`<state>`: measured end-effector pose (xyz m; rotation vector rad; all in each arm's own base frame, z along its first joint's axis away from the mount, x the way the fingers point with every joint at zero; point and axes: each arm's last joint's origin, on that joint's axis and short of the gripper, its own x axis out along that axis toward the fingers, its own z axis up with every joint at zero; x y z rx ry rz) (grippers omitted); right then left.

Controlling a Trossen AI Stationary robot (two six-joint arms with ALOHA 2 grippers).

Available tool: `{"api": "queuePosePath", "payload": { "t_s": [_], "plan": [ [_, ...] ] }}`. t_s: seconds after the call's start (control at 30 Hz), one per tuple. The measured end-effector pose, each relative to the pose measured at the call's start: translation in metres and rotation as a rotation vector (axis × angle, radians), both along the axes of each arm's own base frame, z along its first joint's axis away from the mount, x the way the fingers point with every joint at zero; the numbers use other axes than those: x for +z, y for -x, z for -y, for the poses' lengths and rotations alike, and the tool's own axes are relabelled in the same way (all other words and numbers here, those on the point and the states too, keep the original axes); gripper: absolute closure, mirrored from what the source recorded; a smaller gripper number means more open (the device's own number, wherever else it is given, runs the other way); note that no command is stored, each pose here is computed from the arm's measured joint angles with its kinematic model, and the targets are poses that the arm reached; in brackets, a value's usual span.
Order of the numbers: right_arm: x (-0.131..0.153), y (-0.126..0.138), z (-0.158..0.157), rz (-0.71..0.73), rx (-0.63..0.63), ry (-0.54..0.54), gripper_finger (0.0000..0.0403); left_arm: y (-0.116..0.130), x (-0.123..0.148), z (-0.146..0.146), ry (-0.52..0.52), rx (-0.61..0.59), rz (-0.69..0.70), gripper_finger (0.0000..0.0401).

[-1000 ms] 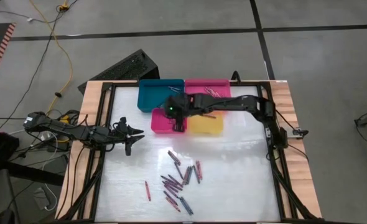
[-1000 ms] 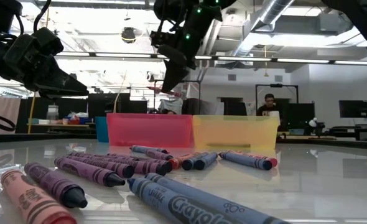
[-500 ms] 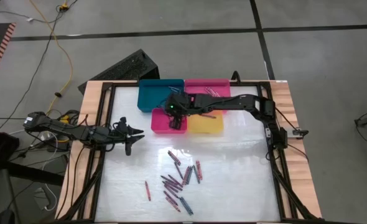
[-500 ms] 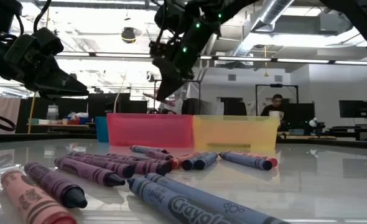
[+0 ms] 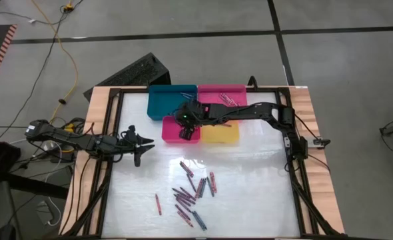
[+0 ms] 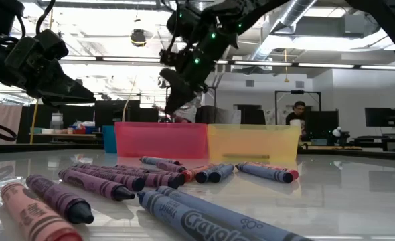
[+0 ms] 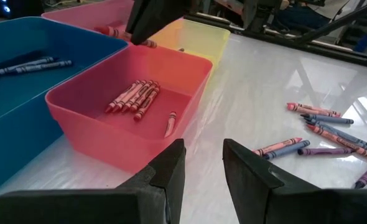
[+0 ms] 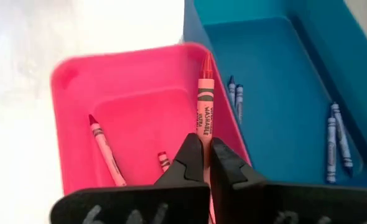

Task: Sort crayons
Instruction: Put the red crayon into the red bin

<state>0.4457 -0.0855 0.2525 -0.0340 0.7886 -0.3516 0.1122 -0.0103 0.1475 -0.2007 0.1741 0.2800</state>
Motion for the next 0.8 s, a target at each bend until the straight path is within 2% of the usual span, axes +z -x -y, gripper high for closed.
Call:
{"api": "queuePosePath", "payload": {
  "t_s": [0.2,0.8],
  "plan": [
    [-0.017,0.003,0.000,-0.008,-0.012,-0.011,0.0395,0.000,0.000,0.000,0.001,0.000,0.001,0.0303],
    [-0.046,0.011,-0.003,-0.039,-0.056,-0.061,0.0395,0.000,0.000,0.000,0.005,0.001,0.002,0.0303]
  ]
}}
